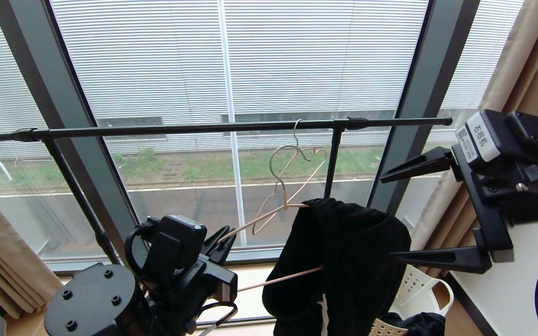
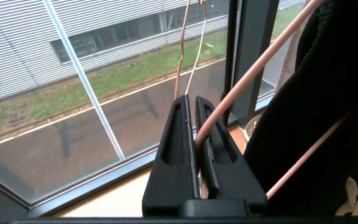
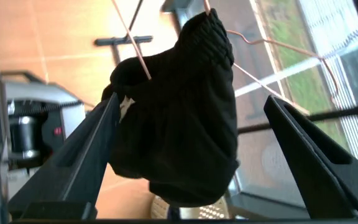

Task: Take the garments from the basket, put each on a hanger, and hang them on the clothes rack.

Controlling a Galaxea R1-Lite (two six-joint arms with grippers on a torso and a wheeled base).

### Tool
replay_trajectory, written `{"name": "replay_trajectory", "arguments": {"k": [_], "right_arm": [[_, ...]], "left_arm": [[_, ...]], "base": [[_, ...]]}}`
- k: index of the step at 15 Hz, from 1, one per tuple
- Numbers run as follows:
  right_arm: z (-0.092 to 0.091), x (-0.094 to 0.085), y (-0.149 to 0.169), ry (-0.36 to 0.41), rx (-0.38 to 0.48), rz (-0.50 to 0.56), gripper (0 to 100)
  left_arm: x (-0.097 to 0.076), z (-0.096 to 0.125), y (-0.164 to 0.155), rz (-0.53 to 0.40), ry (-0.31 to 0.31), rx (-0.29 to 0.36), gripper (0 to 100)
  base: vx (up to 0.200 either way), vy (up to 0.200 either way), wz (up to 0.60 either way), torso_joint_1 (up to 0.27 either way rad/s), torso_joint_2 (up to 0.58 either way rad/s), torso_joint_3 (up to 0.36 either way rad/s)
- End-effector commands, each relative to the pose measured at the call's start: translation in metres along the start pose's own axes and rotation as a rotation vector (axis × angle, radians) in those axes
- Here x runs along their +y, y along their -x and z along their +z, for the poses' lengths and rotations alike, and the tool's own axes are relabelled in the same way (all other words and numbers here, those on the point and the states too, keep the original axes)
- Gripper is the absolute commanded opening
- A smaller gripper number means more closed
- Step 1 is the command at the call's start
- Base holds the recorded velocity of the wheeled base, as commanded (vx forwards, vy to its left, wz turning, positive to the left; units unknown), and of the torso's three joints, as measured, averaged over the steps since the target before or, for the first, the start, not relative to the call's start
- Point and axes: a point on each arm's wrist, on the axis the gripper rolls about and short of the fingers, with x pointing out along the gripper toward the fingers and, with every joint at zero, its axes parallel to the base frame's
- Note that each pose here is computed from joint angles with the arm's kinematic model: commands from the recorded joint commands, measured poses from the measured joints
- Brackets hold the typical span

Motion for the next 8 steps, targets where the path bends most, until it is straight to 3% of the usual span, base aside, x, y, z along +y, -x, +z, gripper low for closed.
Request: {"name": "replay_trajectory", "arguments": {"k": [1, 5, 8], "right_arm": [[-0.015, -0.053, -0.032, 0.011, 0.035, 0.156, 100], [-0.016, -0.082, -0.058, -0.023, 0.068, 0.188, 100], [-0.019, -0.085, -0.064, -0.029, 0.116, 0.175, 100]], "left_arm": [[-0.002, 0.001, 0.0, -0.008, 0.0, -0.004, 0], [-0.004, 0.002, -0.002, -0.011, 0.003, -0.011, 0], [-0.004, 0.002, -0.002, -0.011, 0.005, -0.011, 0]], "base": [[0.0, 0.0, 0.0, 0.0, 0.0, 0.0], [0.0, 0.0, 0.0, 0.0, 0.0, 0.0], [0.0, 0.0, 0.0, 0.0, 0.0, 0.0]]}}
